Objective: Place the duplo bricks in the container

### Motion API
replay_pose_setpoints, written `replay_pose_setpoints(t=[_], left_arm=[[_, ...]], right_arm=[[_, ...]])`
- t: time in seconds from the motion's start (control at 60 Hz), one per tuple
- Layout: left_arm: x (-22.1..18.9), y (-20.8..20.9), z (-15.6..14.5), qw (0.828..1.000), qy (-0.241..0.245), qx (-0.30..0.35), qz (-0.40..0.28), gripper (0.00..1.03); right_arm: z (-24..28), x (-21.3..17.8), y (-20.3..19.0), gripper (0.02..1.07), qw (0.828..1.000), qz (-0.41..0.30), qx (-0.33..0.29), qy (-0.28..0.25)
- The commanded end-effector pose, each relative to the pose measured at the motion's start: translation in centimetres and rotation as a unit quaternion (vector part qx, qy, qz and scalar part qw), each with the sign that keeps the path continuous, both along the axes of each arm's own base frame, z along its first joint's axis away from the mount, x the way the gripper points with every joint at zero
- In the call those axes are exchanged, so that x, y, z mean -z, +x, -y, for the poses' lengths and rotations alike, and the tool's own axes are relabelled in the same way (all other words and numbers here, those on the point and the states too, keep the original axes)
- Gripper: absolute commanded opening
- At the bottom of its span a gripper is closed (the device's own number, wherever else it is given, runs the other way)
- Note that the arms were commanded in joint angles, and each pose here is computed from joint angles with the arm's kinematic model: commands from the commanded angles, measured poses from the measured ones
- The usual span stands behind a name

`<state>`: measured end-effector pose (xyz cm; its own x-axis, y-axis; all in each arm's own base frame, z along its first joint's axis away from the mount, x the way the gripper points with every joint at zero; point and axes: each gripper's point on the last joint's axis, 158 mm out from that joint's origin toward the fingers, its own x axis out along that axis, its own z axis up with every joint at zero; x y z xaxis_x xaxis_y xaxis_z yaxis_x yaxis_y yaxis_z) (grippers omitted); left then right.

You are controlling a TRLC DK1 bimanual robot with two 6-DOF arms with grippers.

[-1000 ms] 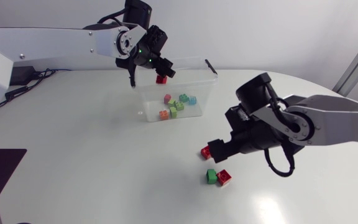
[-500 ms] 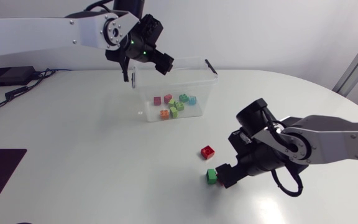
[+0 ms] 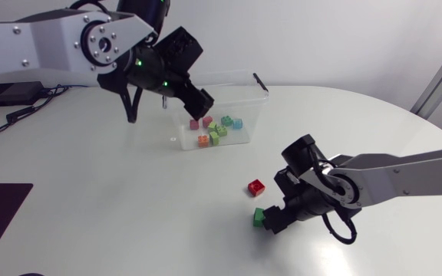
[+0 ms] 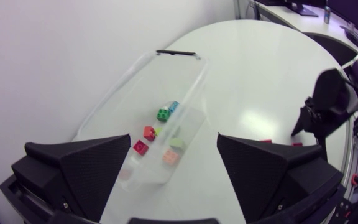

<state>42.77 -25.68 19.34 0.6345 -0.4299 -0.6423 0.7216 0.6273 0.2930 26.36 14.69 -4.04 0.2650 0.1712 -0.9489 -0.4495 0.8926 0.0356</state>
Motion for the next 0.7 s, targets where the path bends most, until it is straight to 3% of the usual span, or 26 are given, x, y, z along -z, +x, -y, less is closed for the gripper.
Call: replay_pose_setpoints(t=[0.0,0.15,0.683], left_arm=[[2.0,-3.0,0.6,0.998,0.026,0.049,-0.015,0.97],[5.9,-6.9,2.1,0.991,0.06,0.116,-0.043,0.97],[14.3,-14.5,8.2,0.963,0.108,0.202,-0.139,0.96]], right_arm=[[0.1,1.1,-0.9,0.6,1.0,-0.011,-0.012,-0.01],[-0.1,0.9,-1.0,0.31,1.0,-0.006,-0.019,-0.011],[2.7,-7.6,3.7,0.31,0.995,0.073,0.047,0.038]])
